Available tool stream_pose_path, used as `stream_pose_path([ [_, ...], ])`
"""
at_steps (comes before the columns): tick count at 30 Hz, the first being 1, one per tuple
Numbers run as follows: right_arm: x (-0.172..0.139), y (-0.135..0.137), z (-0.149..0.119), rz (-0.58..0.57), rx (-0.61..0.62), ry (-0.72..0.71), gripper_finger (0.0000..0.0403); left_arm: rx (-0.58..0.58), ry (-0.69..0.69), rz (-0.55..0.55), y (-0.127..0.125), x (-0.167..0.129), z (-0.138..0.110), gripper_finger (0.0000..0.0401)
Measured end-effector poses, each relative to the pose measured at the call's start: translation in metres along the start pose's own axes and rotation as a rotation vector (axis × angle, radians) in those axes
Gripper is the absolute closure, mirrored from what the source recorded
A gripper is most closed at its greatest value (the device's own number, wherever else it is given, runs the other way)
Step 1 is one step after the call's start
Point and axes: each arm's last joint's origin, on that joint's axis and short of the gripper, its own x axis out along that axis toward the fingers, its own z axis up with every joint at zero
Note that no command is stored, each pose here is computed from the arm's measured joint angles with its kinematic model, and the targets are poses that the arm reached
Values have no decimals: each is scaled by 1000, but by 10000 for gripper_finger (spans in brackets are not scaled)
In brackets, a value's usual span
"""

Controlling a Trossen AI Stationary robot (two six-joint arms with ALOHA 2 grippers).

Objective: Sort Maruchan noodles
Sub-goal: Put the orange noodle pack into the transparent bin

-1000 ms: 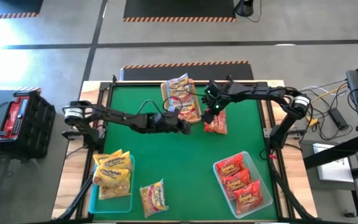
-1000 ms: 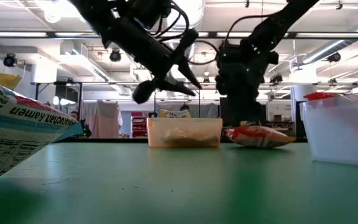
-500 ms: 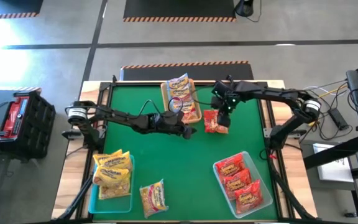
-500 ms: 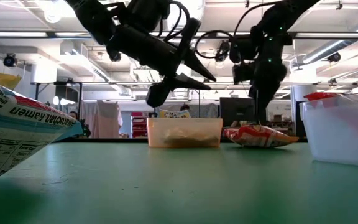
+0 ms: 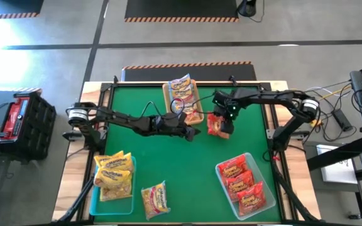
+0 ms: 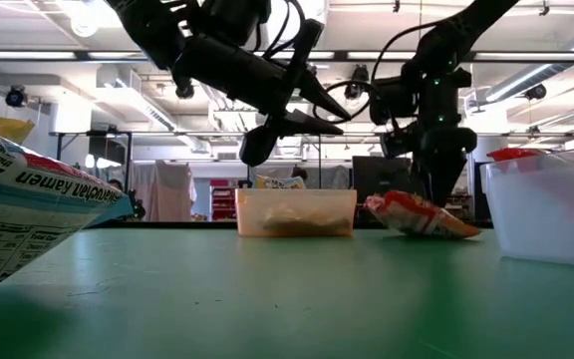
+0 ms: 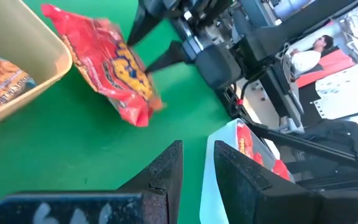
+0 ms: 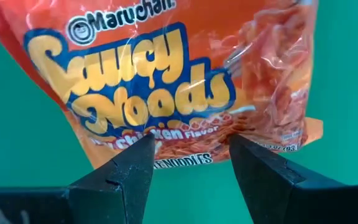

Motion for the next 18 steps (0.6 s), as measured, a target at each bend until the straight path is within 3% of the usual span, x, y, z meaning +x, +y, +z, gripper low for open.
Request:
stream_pose_path([
  [3, 7, 8, 1, 111, 140, -7, 202, -5, 8, -5, -2, 0, -3, 327],
  [7, 15, 20, 5, 275, 443, -40, 202, -7, 0, 0, -4, -1, -5, 327],
  [9, 19, 27, 8, 360, 520, -77, 202, -25, -19, 13, -4, -1, -5, 327],
  [14, 15, 48, 23, 569, 402, -213, 202, -73, -63, 41, -4, -1, -6, 327],
  [18, 11, 59, 24, 564, 210, -252, 202, -128, -71, 42, -9, -2, -13, 327],
])
